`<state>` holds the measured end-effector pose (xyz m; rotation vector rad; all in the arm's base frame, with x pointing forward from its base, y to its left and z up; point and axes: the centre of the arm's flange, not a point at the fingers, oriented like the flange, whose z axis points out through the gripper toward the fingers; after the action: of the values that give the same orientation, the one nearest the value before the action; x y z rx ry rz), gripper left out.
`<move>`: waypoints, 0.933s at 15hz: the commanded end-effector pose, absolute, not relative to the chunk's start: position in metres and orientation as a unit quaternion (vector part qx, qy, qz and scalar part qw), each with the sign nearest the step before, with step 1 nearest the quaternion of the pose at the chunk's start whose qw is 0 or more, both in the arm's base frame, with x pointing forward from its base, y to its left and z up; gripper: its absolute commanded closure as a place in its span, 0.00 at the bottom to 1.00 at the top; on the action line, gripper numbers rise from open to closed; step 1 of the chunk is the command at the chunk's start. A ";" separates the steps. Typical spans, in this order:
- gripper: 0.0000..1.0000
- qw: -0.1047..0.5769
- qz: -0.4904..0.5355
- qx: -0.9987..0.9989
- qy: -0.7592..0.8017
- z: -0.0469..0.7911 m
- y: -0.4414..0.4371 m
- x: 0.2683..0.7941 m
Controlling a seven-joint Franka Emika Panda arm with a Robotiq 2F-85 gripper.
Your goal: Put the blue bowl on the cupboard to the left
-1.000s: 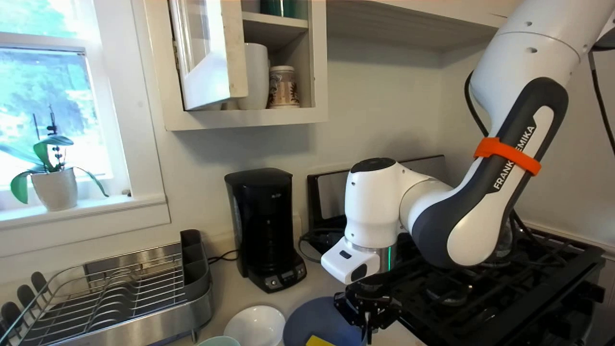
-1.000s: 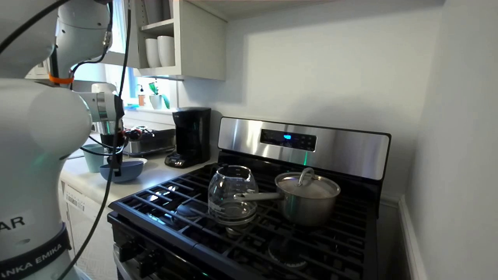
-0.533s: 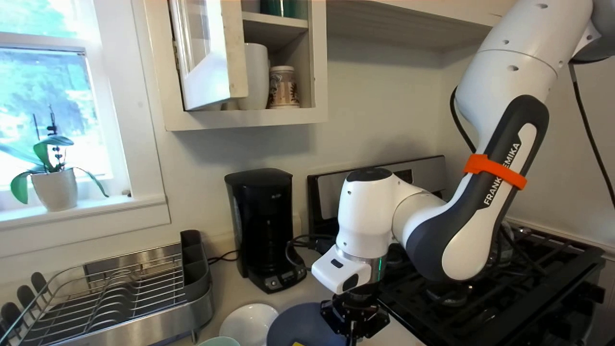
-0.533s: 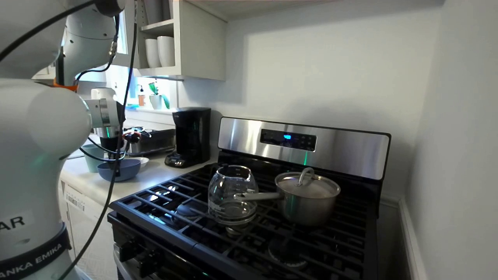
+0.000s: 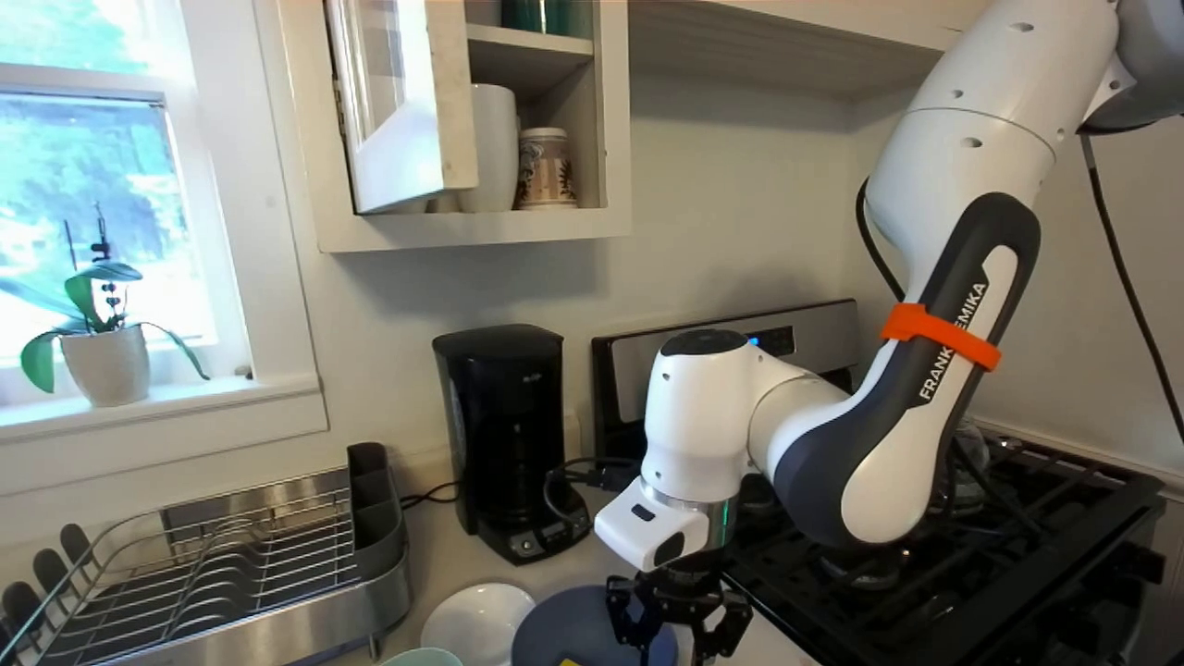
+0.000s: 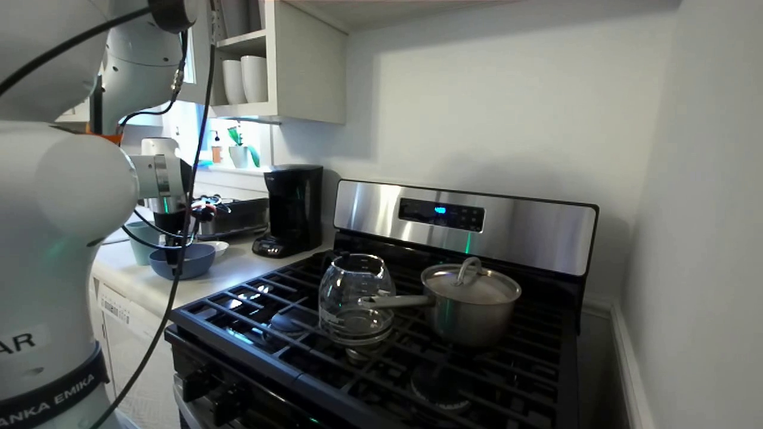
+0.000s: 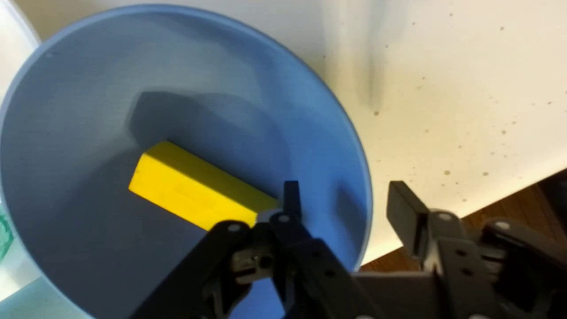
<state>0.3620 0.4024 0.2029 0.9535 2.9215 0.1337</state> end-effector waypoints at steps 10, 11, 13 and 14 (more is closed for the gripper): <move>0.00 -0.001 0.056 0.495 0.867 0.343 0.314 0.355; 0.00 0.001 0.049 0.518 0.854 0.352 0.305 0.348; 0.00 0.002 0.041 0.565 0.824 0.373 0.286 0.333; 0.00 0.004 0.037 0.587 0.809 0.384 0.279 0.325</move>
<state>0.3689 0.3160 0.3374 1.6648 2.6775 0.1540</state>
